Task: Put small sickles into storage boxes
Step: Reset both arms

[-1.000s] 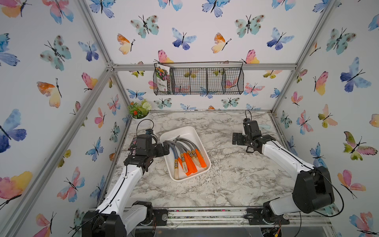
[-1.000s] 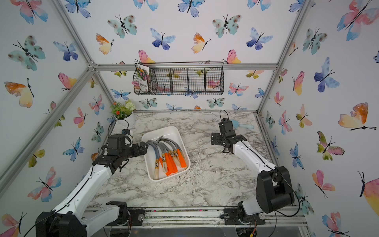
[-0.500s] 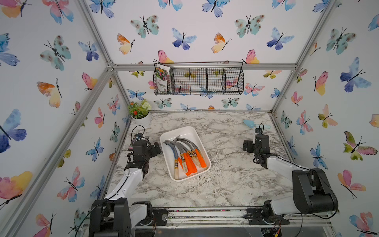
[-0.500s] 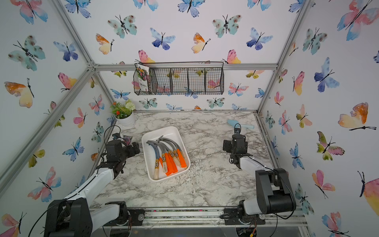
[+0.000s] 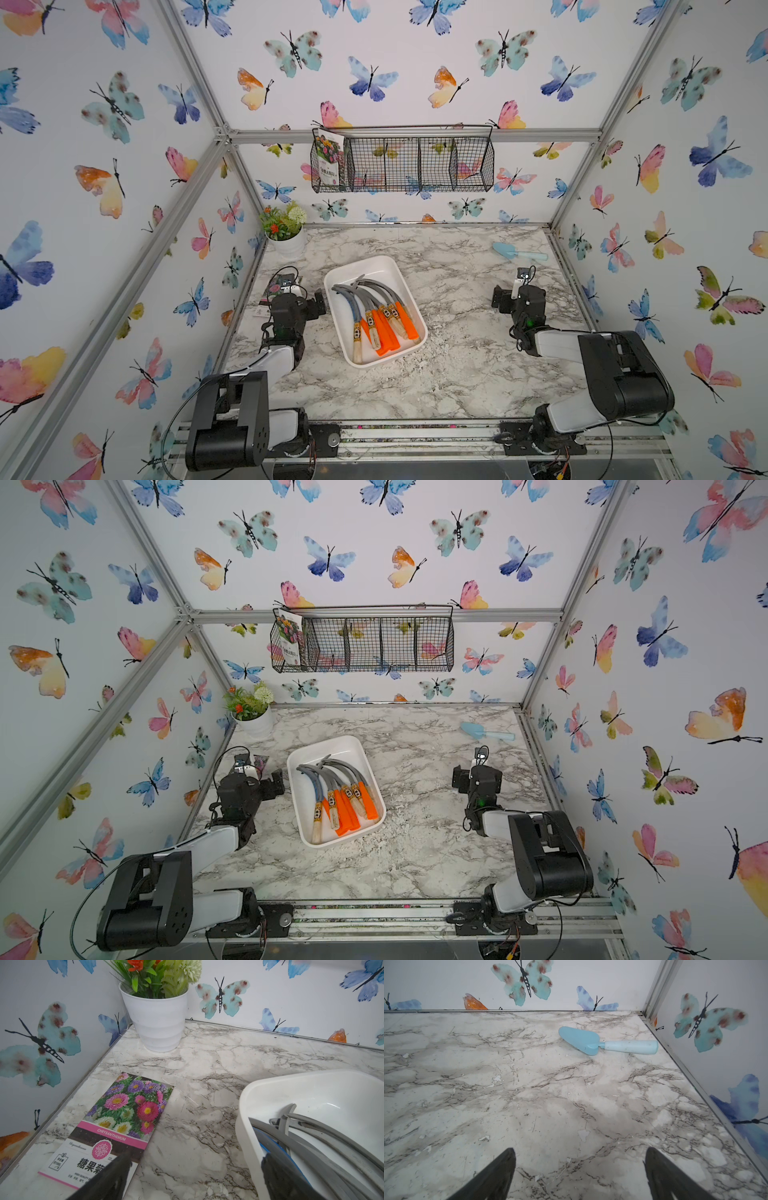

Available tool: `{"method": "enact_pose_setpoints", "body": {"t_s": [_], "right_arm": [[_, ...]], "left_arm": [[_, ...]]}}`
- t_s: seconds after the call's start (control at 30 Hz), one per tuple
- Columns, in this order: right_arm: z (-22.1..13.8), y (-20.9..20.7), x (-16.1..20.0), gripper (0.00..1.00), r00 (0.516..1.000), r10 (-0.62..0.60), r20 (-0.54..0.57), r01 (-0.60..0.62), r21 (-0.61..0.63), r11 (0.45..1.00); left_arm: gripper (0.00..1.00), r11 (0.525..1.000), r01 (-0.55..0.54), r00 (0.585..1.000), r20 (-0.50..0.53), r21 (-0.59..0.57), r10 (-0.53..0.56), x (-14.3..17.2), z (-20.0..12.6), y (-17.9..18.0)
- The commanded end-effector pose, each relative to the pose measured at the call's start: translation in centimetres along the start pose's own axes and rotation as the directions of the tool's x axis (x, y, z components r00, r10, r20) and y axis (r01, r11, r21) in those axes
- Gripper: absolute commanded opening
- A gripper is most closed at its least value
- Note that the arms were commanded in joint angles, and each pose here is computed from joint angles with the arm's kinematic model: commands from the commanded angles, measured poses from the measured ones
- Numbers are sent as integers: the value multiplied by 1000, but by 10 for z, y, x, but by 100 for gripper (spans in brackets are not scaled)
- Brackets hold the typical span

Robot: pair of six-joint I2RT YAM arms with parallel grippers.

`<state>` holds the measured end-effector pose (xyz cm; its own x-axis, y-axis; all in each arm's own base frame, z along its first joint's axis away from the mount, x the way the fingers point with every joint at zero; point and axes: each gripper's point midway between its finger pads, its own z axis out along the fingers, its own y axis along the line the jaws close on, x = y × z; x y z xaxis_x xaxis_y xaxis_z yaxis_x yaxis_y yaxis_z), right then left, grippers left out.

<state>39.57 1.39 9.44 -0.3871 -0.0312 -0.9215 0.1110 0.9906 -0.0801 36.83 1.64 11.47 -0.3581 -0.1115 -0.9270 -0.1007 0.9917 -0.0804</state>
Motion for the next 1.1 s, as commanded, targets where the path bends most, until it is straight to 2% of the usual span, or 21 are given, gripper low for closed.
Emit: {"method": "enact_pose_setpoints", "body": {"t_s": [0.0,0.2,0.4,0.5,0.57,0.7,0.83,1.07], "right_arm": [[-10,-8,-14,98,995,14,95,-16,18,1000],[-22,-12,-17,98,989,35,141,-35,0,999],[-19,-15,-8,98,984,37,175,-40,18,999],[-20,-17,-6,98,978,39,205,-45,24,999],[-19,-14,-1,98,983,36,180,-38,6,999],[-19,-13,-3,98,981,30,191,-31,2,1000],[-19,-13,-3,98,981,31,192,-32,1,999],[-21,-14,-3,98,980,31,196,-32,5,999]], "left_arm": [[98,999,-13,992,129,29,9,-17,-4,-5],[98,996,-49,992,121,75,39,-6,4,-15],[98,997,-66,991,119,50,59,-2,2,-15],[98,994,-88,976,203,61,74,-1,-11,-20],[98,994,-90,968,241,64,72,-3,-13,-21],[98,994,-90,984,157,59,80,4,-6,-21],[98,993,-97,979,184,64,84,1,-9,-22],[98,993,-96,983,166,62,84,3,-8,-21]]}}
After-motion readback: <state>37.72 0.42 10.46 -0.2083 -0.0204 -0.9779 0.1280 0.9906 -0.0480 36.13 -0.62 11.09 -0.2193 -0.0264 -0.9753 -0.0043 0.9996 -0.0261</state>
